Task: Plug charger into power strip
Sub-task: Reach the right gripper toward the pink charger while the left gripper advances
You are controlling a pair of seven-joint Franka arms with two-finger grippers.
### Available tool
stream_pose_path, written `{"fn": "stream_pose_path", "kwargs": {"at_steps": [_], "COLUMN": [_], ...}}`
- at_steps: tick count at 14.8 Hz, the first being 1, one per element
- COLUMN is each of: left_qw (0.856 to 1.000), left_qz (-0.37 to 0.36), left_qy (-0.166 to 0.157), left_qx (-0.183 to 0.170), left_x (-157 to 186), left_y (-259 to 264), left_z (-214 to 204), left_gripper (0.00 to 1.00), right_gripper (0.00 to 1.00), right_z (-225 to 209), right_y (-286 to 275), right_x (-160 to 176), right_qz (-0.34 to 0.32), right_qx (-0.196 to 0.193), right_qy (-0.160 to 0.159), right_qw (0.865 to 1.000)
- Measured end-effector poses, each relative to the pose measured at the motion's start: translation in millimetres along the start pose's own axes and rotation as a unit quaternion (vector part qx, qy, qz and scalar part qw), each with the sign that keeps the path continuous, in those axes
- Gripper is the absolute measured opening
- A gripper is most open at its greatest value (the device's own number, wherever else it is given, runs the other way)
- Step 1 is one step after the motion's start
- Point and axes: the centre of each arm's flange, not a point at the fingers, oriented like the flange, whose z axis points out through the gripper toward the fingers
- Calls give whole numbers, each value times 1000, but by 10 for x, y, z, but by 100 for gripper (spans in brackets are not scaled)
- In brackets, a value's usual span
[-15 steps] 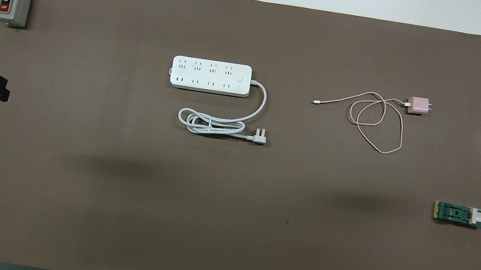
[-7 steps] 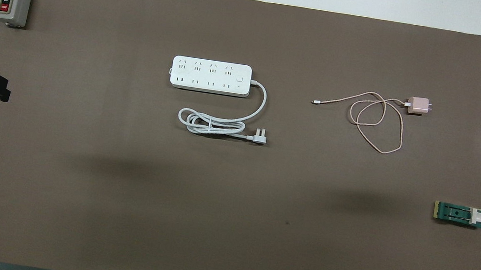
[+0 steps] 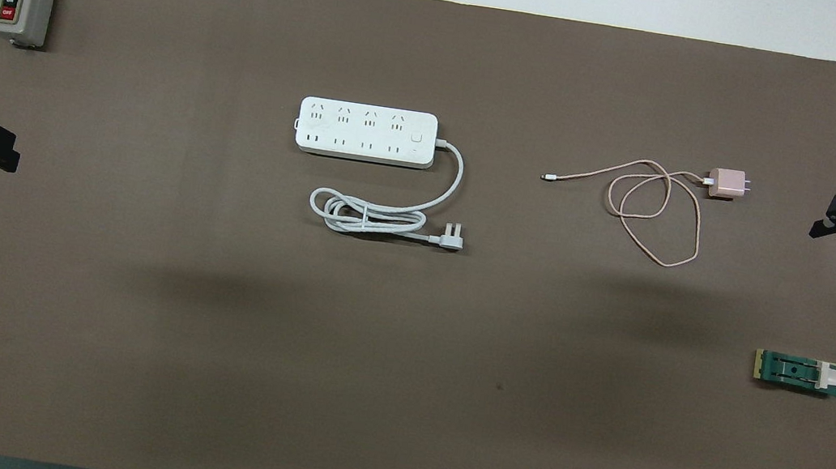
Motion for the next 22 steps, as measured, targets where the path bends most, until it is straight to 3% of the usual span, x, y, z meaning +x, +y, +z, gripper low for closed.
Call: {"fn": "stream_pose_path", "kwargs": {"at_steps": [3, 9, 11, 16, 22], "left_qw": [1000, 989, 985, 963, 930], "left_qz": [2, -13, -26, -45, -49], "left_qy": [17, 13, 14, 33, 30], "left_qx": [-11, -146, -171, -265, -364], "left_x": [66, 220, 342, 625, 828], "left_y": [23, 199, 154, 33, 162], "left_z": [122, 438, 609, 974, 1336], "left_gripper": [100, 100, 100, 100, 100], "right_gripper": [100, 100, 100, 100, 100], "right_z": [212, 789, 993, 1398, 1472], "right_y": [-18, 60, 34, -45, -17], "right_x": [210, 757, 862, 1085, 1388], "right_qz": [90, 220, 248, 316, 340], "right_qx": [32, 57, 57, 65, 82], "right_qy": [-20, -61, -71, -87, -82], "right_qw": [995, 972, 964, 943, 933]}}
